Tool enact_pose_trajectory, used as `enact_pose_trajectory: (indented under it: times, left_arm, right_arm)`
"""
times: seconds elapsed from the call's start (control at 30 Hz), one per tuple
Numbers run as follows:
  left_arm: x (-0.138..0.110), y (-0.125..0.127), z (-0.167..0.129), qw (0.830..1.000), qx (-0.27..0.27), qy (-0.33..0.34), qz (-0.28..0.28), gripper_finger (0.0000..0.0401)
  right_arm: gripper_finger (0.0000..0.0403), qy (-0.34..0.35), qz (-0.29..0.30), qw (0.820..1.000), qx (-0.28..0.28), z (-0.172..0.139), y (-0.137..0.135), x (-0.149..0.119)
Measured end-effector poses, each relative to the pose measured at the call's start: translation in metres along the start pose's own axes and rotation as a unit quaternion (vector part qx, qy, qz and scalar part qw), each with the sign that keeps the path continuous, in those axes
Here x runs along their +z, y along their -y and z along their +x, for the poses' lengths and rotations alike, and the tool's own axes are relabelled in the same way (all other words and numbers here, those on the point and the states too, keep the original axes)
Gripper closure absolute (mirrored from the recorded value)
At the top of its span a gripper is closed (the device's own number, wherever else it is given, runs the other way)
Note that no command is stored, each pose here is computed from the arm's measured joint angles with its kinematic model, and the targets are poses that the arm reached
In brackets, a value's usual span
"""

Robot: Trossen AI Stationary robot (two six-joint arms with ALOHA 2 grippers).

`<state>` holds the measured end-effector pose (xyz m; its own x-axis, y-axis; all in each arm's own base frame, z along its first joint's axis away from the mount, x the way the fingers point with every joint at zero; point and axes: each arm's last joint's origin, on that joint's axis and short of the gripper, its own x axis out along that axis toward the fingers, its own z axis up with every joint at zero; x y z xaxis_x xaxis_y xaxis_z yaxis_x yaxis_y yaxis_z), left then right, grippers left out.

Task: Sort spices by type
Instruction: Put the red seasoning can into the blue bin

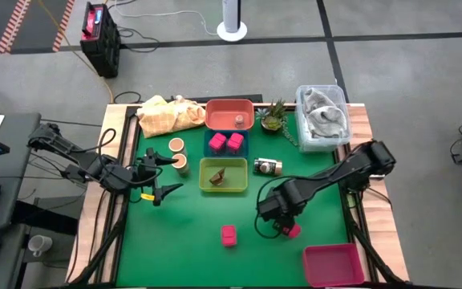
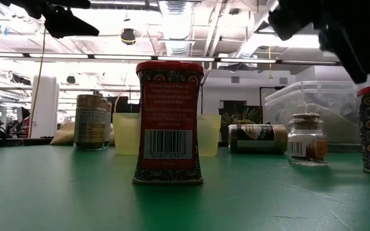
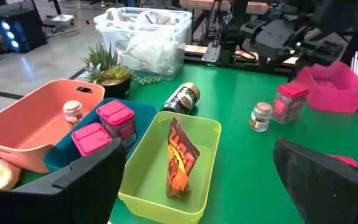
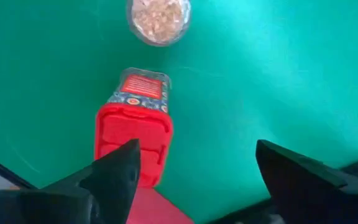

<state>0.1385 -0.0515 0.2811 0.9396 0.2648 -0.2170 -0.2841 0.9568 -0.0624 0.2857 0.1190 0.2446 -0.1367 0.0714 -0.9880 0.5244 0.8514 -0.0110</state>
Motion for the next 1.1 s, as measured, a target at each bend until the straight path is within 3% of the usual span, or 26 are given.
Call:
enact_pose_trajectory:
  times: [0.27,0.5,1.1]
  left_arm:
    - [0.000,0.000,0.000,1.000,0.000,0.001,0.005,0.0012]
    - [0.000,0.000,0.000,1.000,0.000,0.001,0.010,0.0012]
    - [0.000,0.000,0.000,1.000,0.000,0.001,0.012,0.0012]
  right_arm:
    - [0.0006,-0.018,0.009,0.999,0.034,0.012,0.000,-0.001]
    - [0.0004,-0.018,0.012,0.997,0.074,0.013,-0.008,-0.001]
    - [0.0003,-0.013,0.011,0.996,0.082,0.024,-0.020,0.003]
